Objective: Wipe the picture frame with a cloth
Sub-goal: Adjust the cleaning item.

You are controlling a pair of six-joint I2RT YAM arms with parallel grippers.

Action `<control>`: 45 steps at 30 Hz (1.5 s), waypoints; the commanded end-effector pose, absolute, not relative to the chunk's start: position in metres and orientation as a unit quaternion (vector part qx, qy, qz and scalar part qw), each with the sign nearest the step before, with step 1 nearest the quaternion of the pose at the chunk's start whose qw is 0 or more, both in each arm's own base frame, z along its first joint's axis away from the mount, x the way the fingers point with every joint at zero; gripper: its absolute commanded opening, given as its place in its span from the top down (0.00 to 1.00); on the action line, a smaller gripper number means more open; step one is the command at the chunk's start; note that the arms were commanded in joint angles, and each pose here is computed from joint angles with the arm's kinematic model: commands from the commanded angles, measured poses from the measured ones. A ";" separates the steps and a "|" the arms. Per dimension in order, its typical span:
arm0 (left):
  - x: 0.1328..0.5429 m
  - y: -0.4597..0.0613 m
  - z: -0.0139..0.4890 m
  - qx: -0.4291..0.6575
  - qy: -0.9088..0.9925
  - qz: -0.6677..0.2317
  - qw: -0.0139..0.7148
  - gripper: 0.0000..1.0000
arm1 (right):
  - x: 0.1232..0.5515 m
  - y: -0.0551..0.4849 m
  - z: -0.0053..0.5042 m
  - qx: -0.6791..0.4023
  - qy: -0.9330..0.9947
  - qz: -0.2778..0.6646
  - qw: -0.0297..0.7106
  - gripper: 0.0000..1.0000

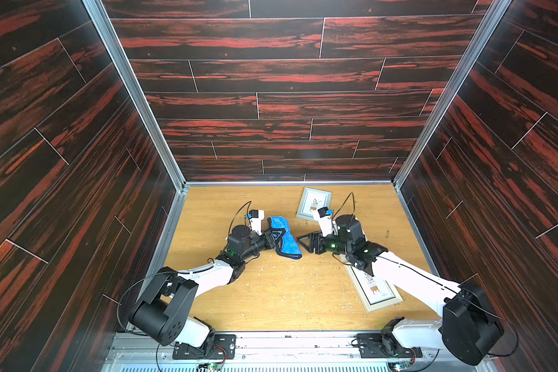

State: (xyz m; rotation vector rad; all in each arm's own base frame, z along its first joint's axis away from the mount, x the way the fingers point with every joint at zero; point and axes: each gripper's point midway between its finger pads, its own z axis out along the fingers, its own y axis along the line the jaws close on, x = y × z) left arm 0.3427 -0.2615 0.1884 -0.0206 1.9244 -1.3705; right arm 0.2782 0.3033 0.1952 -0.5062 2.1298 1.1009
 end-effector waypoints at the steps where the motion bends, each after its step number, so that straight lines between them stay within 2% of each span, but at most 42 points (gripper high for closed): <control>1: 0.342 -0.275 0.225 0.016 0.711 -0.576 0.403 1.00 | 0.263 0.322 0.224 -0.230 0.770 0.479 0.354 0.34; 8: 0.328 -0.292 0.234 0.043 0.702 -0.593 0.393 1.00 | 0.271 0.328 0.213 -0.234 0.782 0.456 0.354 0.36; 20: 0.316 -0.307 0.243 0.067 0.684 -0.622 0.377 1.00 | 0.275 0.342 0.219 -0.243 0.781 0.448 0.362 0.53; 22: 0.315 -0.308 0.245 0.069 0.679 -0.628 0.375 1.00 | 0.279 0.341 0.218 -0.238 0.787 0.433 0.370 0.52; 28: 0.312 -0.308 0.246 0.069 0.674 -0.634 0.373 1.00 | 0.299 0.323 0.212 -0.196 0.818 0.360 0.403 0.39; 34: 0.310 -0.309 0.246 0.073 0.672 -0.640 0.365 1.00 | 0.304 0.323 0.209 -0.190 0.824 0.350 0.402 0.42; 38: 0.309 -0.312 0.247 0.075 0.667 -0.650 0.357 1.00 | 0.301 0.330 0.216 -0.197 0.816 0.359 0.408 0.56; 41: 0.310 -0.312 0.245 0.073 0.667 -0.650 0.356 0.99 | 0.301 0.331 0.221 -0.197 0.814 0.357 0.415 0.81; 44: 0.312 -0.311 0.239 0.067 0.674 -0.644 0.354 0.89 | 0.303 0.328 0.221 -0.189 0.820 0.344 0.417 0.98; 45: 0.313 -0.309 0.236 0.064 0.679 -0.640 0.354 0.84 | 0.304 0.326 0.220 -0.185 0.822 0.339 0.418 1.00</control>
